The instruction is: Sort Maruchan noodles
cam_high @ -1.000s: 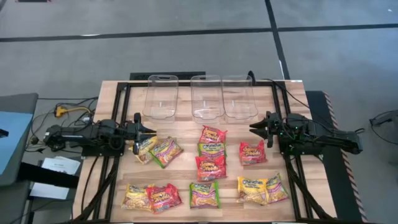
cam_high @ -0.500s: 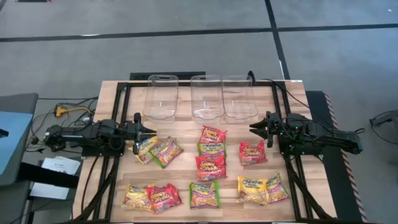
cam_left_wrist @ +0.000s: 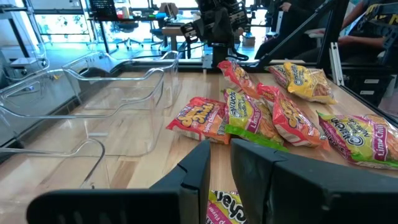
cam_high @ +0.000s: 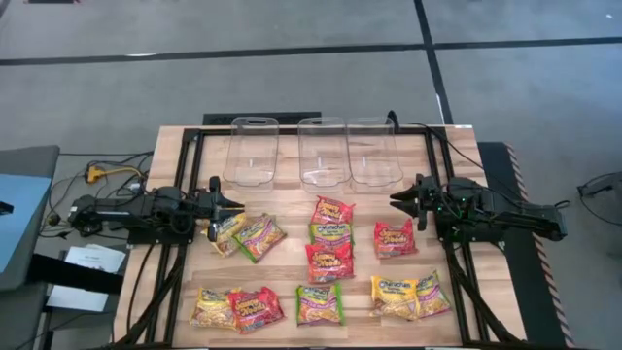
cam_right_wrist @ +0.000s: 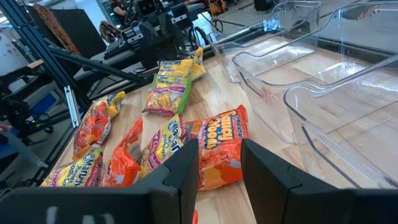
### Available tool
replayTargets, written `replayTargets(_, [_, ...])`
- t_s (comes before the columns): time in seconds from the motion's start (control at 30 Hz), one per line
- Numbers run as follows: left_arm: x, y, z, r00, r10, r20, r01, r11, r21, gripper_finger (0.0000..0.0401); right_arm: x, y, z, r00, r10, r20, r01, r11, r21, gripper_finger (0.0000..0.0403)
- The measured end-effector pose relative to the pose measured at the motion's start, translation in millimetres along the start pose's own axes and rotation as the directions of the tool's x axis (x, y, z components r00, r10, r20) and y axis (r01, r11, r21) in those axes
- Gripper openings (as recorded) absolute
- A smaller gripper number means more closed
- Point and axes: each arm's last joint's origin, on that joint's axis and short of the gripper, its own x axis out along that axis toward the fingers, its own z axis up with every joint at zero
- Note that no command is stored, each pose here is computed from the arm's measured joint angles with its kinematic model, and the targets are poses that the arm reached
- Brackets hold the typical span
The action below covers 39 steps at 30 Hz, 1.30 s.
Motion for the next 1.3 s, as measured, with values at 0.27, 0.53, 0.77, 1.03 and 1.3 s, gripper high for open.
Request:
replayTargets(0.27, [0.0, 0.0, 0.0, 1.0, 0.001, 0.0, -0.001, 1.0, -0.007, 0.0051, 0.0, 0.0, 0.0, 1.0, 0.0, 0.0, 0.0, 1.0, 0.0, 0.0143])
replayTargets(0.53, [0.0, 0.0, 0.0, 1.0, 0.001, 0.0, -0.001, 1.0, -0.01, 0.0051, -0.1, -0.8, 0.4, 1.0, -0.02, 0.008, 0.021, 0.99, -0.137, 0.0143])
replayTargets(0.77, [0.0, 0.0, 0.0, 1.0, 0.001, 0.0, -0.001, 0.998, -0.068, 0.0051, -0.1, -0.8, 0.4, 1.0, -0.021, 0.008, 0.022, 0.985, -0.172, 0.0143])
replayTargets(1.03, [0.0, 0.0, 0.0, 1.0, 0.0, 0.0, 0.0, 0.99, -0.141, 0.0051, 0.0, -0.6, 1.1, 1.0, -0.018, 0.015, 0.02, 0.992, -0.128, 0.0143])
replayTargets(1.3, [0.0, 0.0, 0.0, 1.0, 0.0, 0.0, 0.0, 0.99, -0.138, 0.0051, -0.2, 1.7, 7.3, 0.997, 0.007, 0.083, 0.0, 0.997, -0.082, 0.0143])
